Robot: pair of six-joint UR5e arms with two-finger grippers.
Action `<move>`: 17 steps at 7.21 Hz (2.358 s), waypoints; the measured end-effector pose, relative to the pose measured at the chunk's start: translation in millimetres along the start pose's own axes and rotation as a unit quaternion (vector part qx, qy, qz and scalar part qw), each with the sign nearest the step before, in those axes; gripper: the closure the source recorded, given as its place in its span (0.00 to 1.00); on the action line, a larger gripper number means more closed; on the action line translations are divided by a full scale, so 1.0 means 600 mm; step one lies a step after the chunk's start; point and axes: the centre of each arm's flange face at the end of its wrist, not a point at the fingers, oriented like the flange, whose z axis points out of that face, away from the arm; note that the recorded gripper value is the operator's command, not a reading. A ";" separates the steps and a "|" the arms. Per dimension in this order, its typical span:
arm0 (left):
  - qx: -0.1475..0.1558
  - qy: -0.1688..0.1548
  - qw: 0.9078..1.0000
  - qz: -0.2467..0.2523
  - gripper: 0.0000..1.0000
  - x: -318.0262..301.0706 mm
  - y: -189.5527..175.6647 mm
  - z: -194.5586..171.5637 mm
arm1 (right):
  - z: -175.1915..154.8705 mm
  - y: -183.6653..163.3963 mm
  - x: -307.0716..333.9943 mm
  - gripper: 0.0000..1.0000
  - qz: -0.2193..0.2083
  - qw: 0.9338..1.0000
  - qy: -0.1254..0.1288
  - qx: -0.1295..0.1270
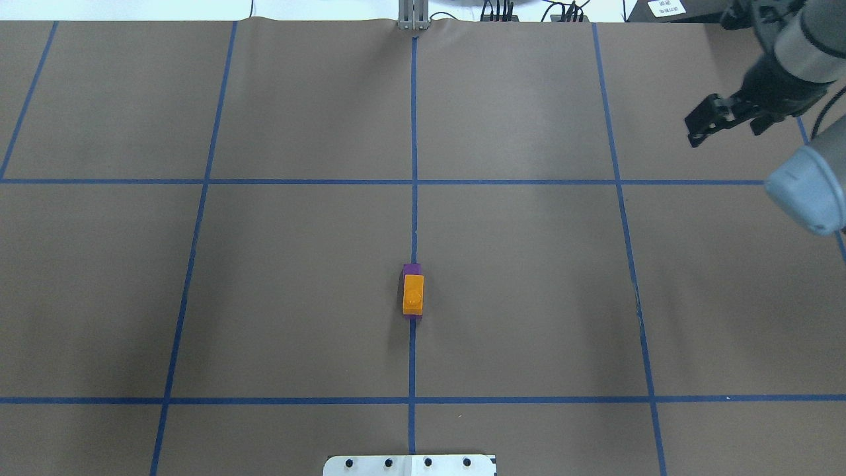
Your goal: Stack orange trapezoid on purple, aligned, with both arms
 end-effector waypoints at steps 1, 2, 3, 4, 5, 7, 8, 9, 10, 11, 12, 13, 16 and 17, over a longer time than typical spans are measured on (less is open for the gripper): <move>-0.001 0.000 1.000 -0.002 0.00 -0.003 0.003 0.001 | 0.003 0.042 0.118 0.01 -0.016 1.000 -0.002 -0.013; 0.000 0.000 1.000 -0.005 0.00 -0.006 0.006 0.000 | 0.009 0.093 0.216 0.01 -0.011 1.000 0.000 -0.024; -0.001 0.000 1.000 -0.008 0.00 -0.009 0.010 0.000 | 0.018 0.153 0.299 0.00 0.000 0.999 0.003 -0.035; -0.004 -0.002 1.000 -0.012 0.00 -0.012 0.021 0.004 | 0.026 0.208 0.356 0.00 0.007 0.999 0.003 -0.045; -0.009 -0.008 1.000 -0.014 0.00 -0.016 0.034 0.009 | 0.033 0.243 0.388 0.00 0.015 0.999 0.003 -0.051; -0.017 -0.017 1.000 -0.018 0.00 -0.023 0.047 0.016 | 0.061 0.266 0.423 0.00 0.023 0.998 0.002 -0.056; -0.018 -0.016 1.000 -0.020 0.00 -0.024 0.051 0.018 | 0.079 0.269 0.438 0.00 0.024 0.998 0.001 -0.056; -0.018 -0.014 1.000 -0.021 0.00 -0.024 0.053 0.019 | 0.092 0.269 0.449 0.00 0.024 0.998 0.001 -0.055; -0.017 -0.014 1.000 -0.020 0.00 -0.022 0.052 0.017 | 0.098 0.269 0.454 0.00 0.024 0.998 0.001 -0.054; -0.015 -0.017 1.000 -0.017 0.00 -0.020 0.051 0.014 | 0.099 0.269 0.455 0.00 0.025 0.998 0.001 -0.054; -0.014 -0.019 1.000 -0.016 0.00 -0.019 0.050 0.011 | 0.100 0.269 0.456 0.00 0.025 0.998 0.001 -0.053; -0.013 -0.019 1.000 -0.015 0.00 -0.018 0.048 0.010 | 0.100 0.269 0.456 0.00 0.024 0.998 0.001 -0.053; -0.012 -0.020 1.000 -0.014 0.00 -0.017 0.047 0.008 | 0.101 0.269 0.456 0.00 0.024 0.998 0.001 -0.052; -0.012 -0.020 1.000 -0.014 0.00 -0.017 0.047 0.008 | 0.101 0.269 0.456 0.00 0.024 0.998 0.001 -0.053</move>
